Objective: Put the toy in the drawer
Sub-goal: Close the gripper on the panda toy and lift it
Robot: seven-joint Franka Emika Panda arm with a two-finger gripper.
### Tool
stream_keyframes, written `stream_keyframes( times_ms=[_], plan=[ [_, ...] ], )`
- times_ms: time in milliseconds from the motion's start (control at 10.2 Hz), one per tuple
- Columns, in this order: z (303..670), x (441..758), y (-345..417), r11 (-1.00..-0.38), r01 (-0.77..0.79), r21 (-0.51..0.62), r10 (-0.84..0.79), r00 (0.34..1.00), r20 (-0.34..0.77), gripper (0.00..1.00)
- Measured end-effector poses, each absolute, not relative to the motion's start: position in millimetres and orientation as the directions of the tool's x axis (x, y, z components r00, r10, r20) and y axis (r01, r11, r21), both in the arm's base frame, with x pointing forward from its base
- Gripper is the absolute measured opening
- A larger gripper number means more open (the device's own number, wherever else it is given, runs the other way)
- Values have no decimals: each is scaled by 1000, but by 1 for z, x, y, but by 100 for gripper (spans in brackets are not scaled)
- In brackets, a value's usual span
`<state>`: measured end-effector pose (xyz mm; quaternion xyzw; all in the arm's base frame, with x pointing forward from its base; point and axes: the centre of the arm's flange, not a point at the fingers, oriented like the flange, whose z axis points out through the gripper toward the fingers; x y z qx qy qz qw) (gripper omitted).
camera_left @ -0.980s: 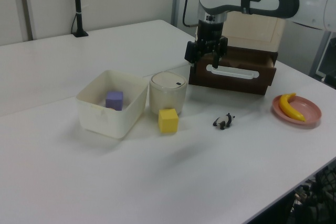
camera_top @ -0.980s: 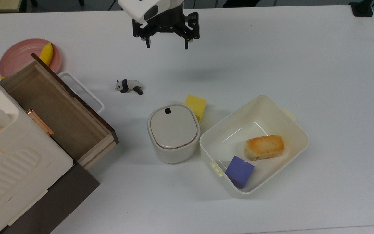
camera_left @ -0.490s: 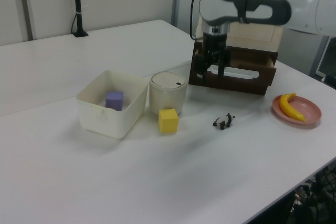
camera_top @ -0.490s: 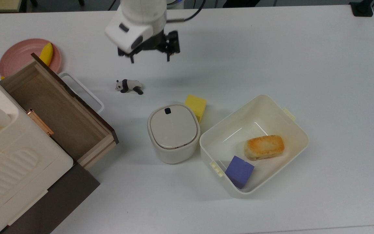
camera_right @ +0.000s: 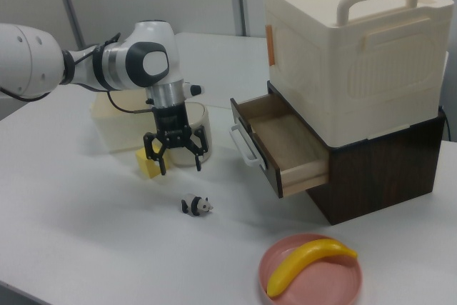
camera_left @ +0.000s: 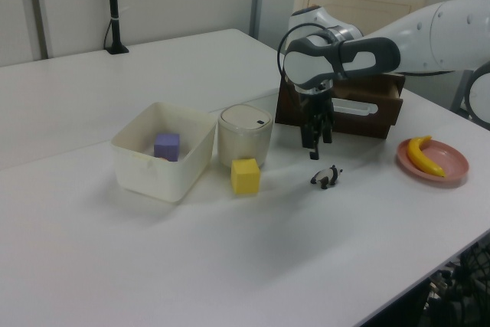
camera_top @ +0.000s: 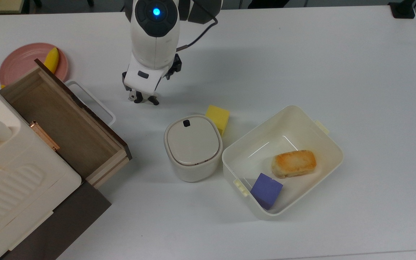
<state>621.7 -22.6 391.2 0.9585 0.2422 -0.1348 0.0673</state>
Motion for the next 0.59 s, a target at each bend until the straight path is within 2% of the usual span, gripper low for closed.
stream_keyframes(
  times_ms=[294, 588],
  plan=[
    [351, 621, -32, -759, 644, 94, 591, 742, -316, 85],
    [321, 616, -28, -702, 703, 114, 634, 690, -351, 82]
  ],
)
